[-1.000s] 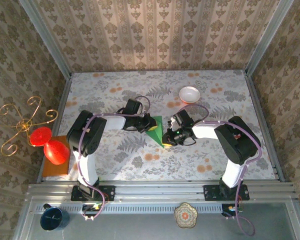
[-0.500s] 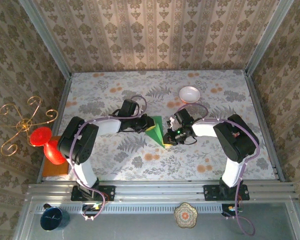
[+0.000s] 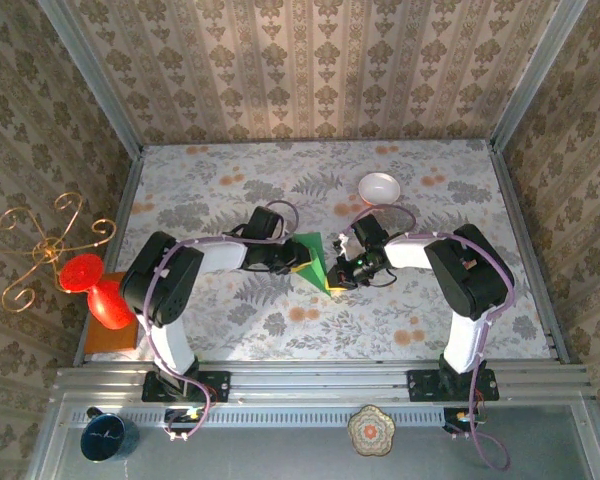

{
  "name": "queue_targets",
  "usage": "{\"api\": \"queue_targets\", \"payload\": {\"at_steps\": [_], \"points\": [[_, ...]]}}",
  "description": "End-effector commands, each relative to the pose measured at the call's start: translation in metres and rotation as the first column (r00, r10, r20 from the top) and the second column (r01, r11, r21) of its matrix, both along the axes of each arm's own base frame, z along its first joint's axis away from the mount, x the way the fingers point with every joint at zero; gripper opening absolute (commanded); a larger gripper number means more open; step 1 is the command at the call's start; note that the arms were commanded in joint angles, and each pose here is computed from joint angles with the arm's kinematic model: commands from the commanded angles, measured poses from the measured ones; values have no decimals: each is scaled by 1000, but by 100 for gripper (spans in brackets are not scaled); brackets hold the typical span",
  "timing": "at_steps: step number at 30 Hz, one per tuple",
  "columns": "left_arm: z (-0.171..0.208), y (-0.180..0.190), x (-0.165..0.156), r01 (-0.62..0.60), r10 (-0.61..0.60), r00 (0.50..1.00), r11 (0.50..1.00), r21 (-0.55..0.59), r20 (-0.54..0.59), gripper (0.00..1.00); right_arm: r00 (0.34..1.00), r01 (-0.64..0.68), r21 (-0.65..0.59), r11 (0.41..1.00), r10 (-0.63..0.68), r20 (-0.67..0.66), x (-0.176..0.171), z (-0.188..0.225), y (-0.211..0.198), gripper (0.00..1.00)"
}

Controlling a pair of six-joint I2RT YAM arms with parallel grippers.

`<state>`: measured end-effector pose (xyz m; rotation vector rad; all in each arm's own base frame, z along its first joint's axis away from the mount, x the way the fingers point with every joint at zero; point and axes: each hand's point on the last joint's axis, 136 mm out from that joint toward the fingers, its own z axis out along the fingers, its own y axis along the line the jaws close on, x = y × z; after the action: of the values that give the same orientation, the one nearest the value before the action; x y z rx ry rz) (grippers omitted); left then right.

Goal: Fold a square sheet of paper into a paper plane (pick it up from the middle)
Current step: Fourth fold the wing at the center of the table.

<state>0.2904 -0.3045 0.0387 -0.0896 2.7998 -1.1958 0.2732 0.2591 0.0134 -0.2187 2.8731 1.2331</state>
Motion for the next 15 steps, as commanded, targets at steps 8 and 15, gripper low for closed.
{"api": "queue_targets", "payload": {"at_steps": [8, 15], "points": [[-12, 10, 2, 28, -31, 999, 973, 230, 9, 41, 1000, 1, -18, 1000, -2, -30, -2, -8, -6, 8], [-26, 16, -1, 46, -37, 999, 925, 377, -31, 47, 1000, 14, -11, 1000, -14, -23, -1, -5, -6, 9]]}}
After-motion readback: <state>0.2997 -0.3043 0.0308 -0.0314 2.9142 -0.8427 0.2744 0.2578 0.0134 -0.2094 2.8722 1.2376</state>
